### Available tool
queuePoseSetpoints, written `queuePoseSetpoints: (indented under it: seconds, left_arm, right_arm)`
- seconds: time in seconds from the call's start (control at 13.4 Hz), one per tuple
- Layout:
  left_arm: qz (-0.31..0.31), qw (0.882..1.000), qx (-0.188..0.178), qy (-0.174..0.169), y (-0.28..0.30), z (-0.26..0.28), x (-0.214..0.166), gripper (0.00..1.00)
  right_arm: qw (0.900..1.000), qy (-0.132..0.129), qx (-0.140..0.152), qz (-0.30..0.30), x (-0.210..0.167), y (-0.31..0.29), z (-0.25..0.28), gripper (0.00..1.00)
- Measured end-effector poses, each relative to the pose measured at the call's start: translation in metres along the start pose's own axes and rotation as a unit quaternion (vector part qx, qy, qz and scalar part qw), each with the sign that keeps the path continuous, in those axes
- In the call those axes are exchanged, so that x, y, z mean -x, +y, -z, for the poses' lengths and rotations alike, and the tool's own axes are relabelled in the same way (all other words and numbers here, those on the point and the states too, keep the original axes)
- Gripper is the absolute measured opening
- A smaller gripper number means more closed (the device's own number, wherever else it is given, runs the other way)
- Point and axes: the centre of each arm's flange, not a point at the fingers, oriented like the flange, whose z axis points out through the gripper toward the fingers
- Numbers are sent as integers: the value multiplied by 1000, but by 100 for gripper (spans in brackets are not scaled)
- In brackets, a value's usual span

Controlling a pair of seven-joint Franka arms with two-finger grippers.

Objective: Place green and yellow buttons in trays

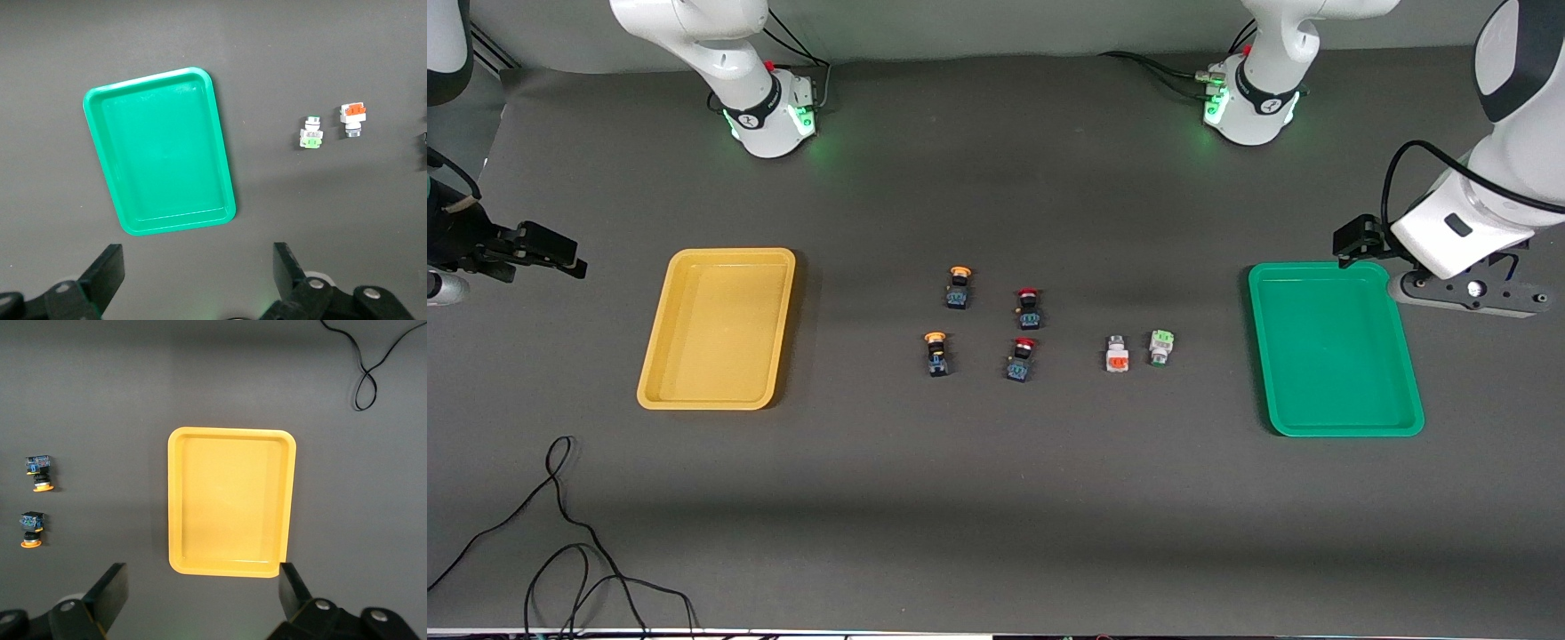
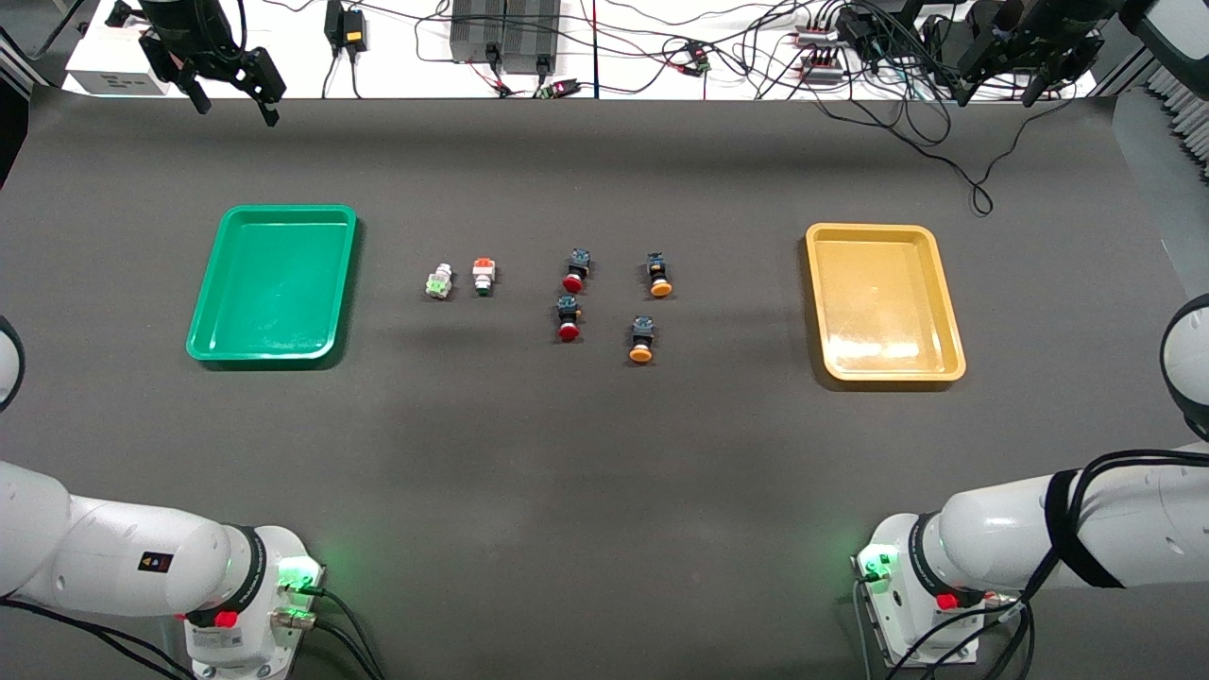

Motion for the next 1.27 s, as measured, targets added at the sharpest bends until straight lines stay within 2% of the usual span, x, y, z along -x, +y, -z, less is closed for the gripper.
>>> queuePoseSetpoints:
  seconds: [1.12,1.27]
  left_arm:
    - [0,1000,1,-3,0,-3,-1,99]
    - [-1,1000,2,-3,1,-3,-2,99]
  right_arm:
    - [1000,0,0,1,0,-1,0,100]
    - [1000,-2,1,15,-1,-17,-2,100]
